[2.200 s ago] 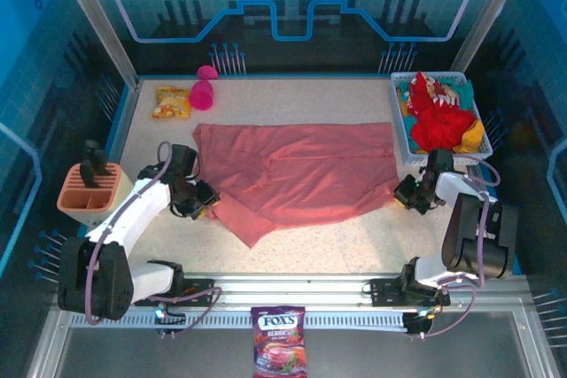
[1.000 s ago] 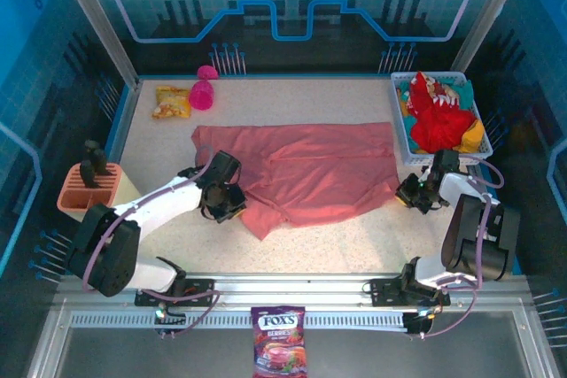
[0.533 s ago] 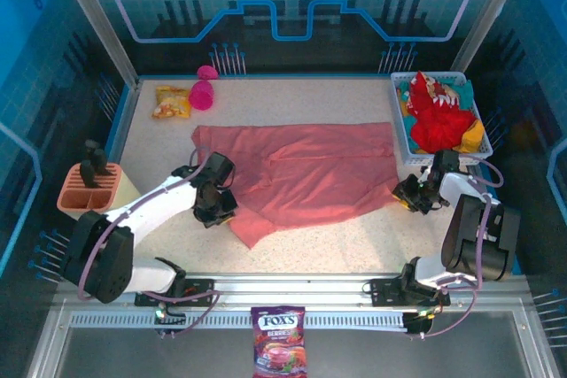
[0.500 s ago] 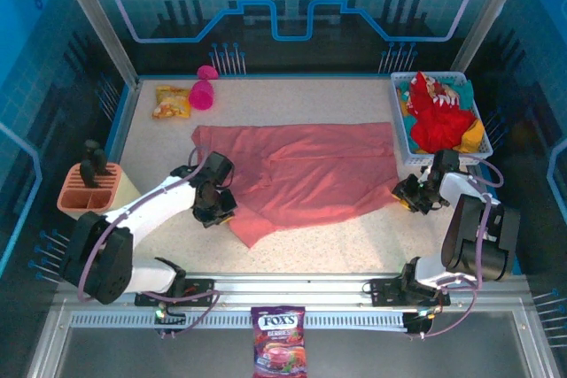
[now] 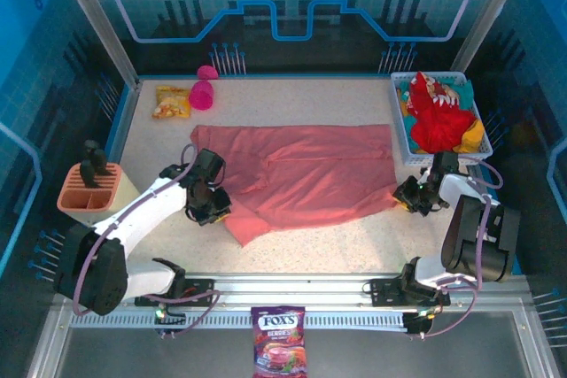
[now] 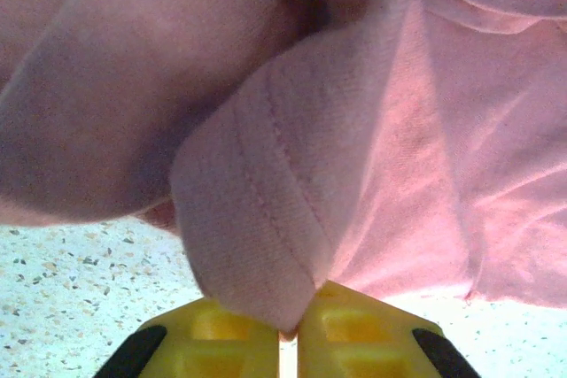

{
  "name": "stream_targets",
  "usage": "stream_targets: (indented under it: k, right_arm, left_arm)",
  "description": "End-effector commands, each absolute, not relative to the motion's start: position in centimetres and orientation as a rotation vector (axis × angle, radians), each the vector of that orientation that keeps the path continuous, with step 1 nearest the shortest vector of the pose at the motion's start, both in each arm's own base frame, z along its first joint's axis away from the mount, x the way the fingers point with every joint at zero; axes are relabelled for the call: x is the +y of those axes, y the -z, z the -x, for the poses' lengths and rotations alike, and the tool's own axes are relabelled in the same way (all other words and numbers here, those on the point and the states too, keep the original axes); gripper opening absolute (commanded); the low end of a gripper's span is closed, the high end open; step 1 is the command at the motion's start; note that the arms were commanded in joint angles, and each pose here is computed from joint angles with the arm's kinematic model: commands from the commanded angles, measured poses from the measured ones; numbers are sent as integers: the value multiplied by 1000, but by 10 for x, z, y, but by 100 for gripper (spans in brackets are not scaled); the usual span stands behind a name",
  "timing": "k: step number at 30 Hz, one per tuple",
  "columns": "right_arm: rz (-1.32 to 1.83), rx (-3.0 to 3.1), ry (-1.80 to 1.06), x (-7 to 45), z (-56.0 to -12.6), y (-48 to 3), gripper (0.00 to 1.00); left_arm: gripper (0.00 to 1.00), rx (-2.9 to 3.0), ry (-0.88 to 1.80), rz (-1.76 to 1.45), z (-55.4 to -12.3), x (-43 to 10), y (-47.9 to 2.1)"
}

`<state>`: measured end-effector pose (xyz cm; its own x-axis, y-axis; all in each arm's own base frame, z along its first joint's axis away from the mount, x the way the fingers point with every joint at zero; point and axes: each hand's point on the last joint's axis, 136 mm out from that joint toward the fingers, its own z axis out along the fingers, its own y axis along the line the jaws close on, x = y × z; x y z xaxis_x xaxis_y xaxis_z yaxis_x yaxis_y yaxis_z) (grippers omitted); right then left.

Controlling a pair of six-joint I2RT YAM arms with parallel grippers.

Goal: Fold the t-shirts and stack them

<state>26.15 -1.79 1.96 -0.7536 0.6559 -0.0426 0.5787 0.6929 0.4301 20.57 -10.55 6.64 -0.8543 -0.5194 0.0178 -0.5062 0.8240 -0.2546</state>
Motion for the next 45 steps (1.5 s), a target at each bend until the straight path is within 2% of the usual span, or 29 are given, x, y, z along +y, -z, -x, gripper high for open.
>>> stream_targets:
  k: [1,3,5,9,14,21,25,36,45]
  right_arm:
    - [-1010,2731,-599,-17,-251,-15,24]
    - [-1015,2742,-600,-15,-246,-14,30]
    - [-1020,2755,-590,-14,-241,-14,41]
    - [-1043,2751,-585,-12,-234,-15,43]
    - [-1052,2762,-578,-11,-233,-11,31]
    - [-1050,2755,-564,-15,-238,-13,0]
    - [-1037,2738,-573,-16,-244,-18,0]
    - [-1024,2726,-596,-16,-248,-22,0]
    - [-1025,2717,-604,-18,-249,-25,0]
  left_arm:
    - [14,2941,451,821,-205,-109,-79]
    - [18,2946,450,819,-205,-110,-78]
    - [18,2953,461,814,-205,-111,-77]
    - [23,2946,469,804,-208,-113,-81]
    - [26,2960,381,766,-208,-101,-87]
    - [28,2946,176,775,-210,-60,-95]
    - [28,2949,75,776,-218,-45,-91]
    - [29,2929,235,847,-238,-63,-57]
    - [30,2959,236,909,-225,-64,-37]
